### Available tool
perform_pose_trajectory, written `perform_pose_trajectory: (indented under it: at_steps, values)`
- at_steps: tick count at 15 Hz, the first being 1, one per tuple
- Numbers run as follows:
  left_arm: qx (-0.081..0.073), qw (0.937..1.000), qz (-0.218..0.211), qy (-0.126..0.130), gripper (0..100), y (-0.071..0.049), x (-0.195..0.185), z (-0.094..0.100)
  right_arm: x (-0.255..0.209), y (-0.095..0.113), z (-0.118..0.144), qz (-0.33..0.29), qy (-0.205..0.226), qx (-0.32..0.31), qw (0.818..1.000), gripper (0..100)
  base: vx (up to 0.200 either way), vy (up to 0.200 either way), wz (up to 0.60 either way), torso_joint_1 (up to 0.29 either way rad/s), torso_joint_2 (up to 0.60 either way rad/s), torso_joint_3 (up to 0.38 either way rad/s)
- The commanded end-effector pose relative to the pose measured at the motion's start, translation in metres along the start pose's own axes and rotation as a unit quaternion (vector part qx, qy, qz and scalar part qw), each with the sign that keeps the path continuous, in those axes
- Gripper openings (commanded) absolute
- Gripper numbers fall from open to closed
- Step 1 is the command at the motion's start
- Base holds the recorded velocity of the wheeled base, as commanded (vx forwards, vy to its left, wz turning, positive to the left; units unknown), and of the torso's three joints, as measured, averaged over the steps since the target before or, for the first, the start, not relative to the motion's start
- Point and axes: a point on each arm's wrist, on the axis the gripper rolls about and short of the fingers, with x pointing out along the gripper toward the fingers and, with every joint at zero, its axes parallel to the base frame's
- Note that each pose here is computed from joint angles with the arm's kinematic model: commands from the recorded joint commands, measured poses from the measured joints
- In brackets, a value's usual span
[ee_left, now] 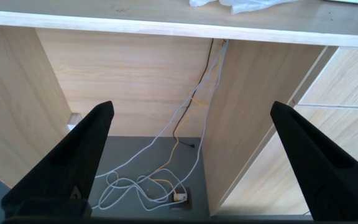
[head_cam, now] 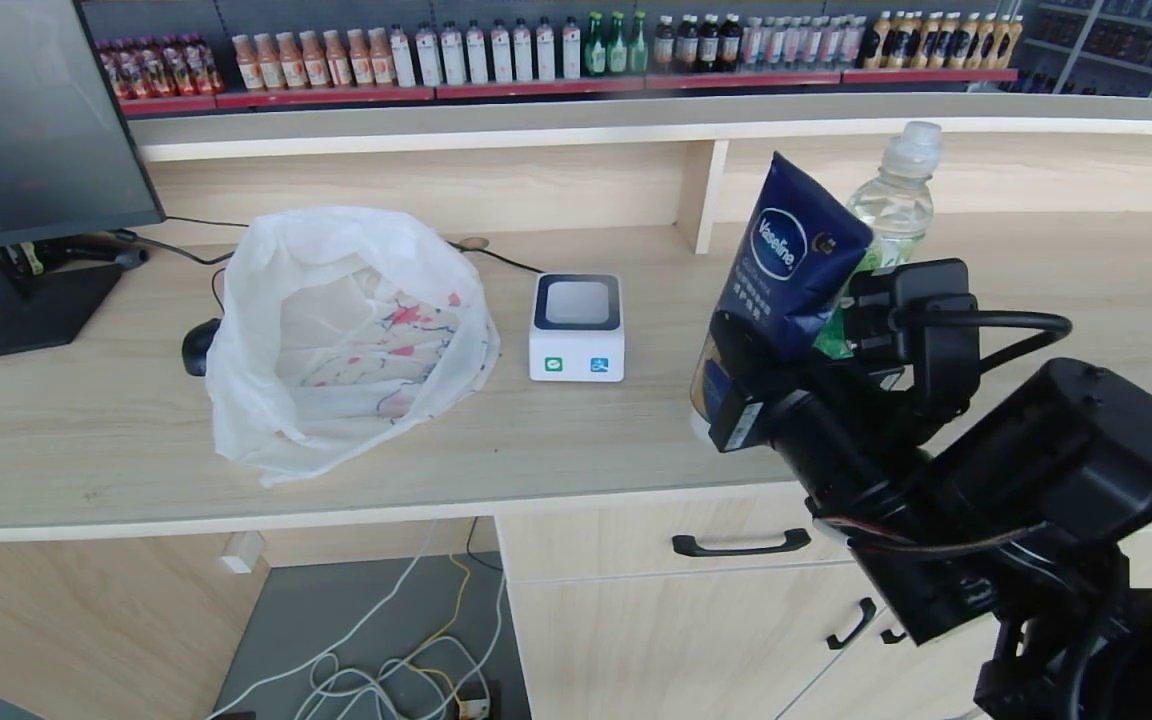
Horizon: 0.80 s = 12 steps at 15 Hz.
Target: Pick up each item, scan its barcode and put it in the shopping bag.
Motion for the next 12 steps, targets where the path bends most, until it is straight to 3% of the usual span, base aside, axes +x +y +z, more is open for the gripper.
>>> perform_pose_trajectory:
  at_steps: [1, 6, 12]
  values:
    - [0.000, 1.0000, 0.000, 0.000, 100, 0.000, 0.000, 0.000, -0.017, 0.003, 0.013, 0.022, -0.009, 0.012, 1.000, 0, 0.000, 0.000, 0.00, 0.000, 0.00, 0.000]
    - [0.000, 1.0000, 0.000, 0.001, 100, 0.000, 0.000, 0.000, -0.054, 0.014, 0.021, 0.075, -0.008, 0.035, 0.997, 0, 0.000, 0.000, 0.00, 0.000, 0.00, 0.000]
    - [0.000, 1.0000, 0.000, 0.000, 100, 0.000, 0.000, 0.000, -0.102, -0.013, 0.024, 0.112, 0.006, 0.027, 0.993, 0, 0.000, 0.000, 0.00, 0.000, 0.00, 0.000]
